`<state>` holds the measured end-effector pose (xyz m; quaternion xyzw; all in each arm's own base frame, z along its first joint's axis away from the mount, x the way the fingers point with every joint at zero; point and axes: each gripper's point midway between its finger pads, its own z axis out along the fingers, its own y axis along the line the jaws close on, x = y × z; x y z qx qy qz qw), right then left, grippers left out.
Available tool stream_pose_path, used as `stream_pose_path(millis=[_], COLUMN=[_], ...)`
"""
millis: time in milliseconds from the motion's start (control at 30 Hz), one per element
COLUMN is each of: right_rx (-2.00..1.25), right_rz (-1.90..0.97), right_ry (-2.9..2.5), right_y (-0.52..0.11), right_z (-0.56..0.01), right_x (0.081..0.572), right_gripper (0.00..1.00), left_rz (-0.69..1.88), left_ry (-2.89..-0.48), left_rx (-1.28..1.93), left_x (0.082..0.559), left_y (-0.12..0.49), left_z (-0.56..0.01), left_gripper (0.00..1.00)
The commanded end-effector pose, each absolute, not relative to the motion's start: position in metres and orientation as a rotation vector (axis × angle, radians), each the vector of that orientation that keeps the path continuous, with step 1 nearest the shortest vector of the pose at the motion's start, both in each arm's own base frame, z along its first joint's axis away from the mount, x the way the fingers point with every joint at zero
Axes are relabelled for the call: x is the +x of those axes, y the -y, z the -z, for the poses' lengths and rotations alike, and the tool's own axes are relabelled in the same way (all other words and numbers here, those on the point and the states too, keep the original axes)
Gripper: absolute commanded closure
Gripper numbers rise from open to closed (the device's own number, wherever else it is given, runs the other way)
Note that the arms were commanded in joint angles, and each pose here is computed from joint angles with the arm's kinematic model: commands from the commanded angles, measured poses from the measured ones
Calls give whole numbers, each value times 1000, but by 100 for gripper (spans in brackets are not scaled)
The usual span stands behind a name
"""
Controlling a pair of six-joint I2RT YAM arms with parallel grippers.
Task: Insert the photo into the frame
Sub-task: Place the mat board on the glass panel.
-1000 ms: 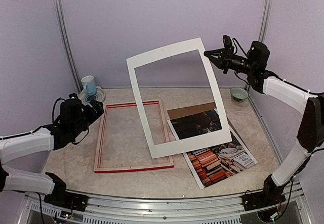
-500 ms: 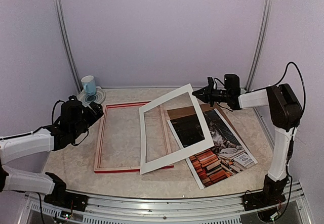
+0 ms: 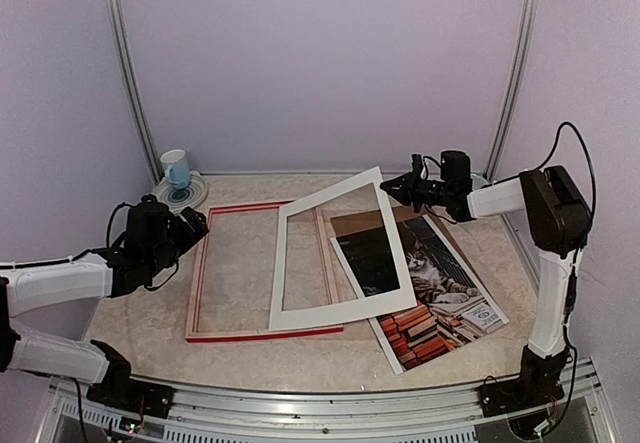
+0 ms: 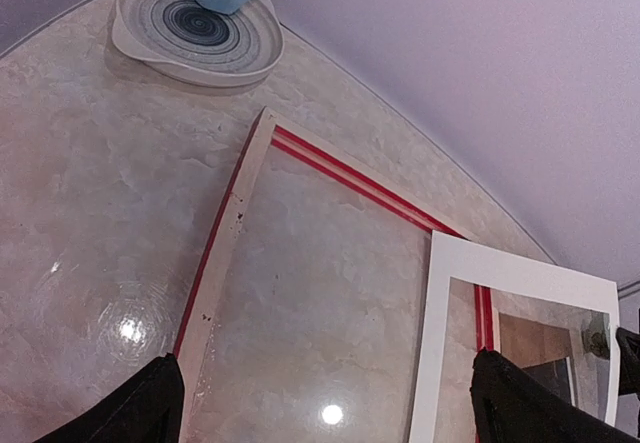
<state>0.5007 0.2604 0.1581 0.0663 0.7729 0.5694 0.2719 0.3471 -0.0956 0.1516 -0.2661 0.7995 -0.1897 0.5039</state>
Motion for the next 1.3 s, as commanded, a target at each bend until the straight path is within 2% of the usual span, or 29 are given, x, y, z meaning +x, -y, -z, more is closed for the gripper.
stream_pose_path(millis=[0, 400, 467, 567, 633, 800, 933, 1267], right_rx=[195, 148, 142, 125, 109, 90, 54, -14], right_rz=[-1504, -1505, -1519, -1534, -1528, -1442, -1353, -1241], right_ry=[-2068, -2116, -2114, -2137, -2162, -2264, -2328, -2403], right_y=[-269, -297, -300, -307, -309, -309, -310, -323], right_z=[-145, -124, -124, -122, -122, -115, -114, -112], right_x=[515, 536, 537, 533, 527, 510, 498, 479], right_gripper=[100, 99, 92, 66, 54, 36, 29, 27], left_rz=[465, 455, 457, 461, 463, 464, 490, 510], left_ry=[-1938, -1954, -1954, -1952, -1949, -1952, -1960, -1979], left_rx=[-645, -648, -648, -648, -648, -648, -655, -651], left_x=[348, 347, 347, 347, 347, 347, 347, 348], left_y=[96, 95, 95, 96, 96, 96, 100, 106], left_z=[-145, -138, -138, -139, -141, -137, -131, -123], left_gripper=[1, 1, 1, 1, 1, 1, 1, 1])
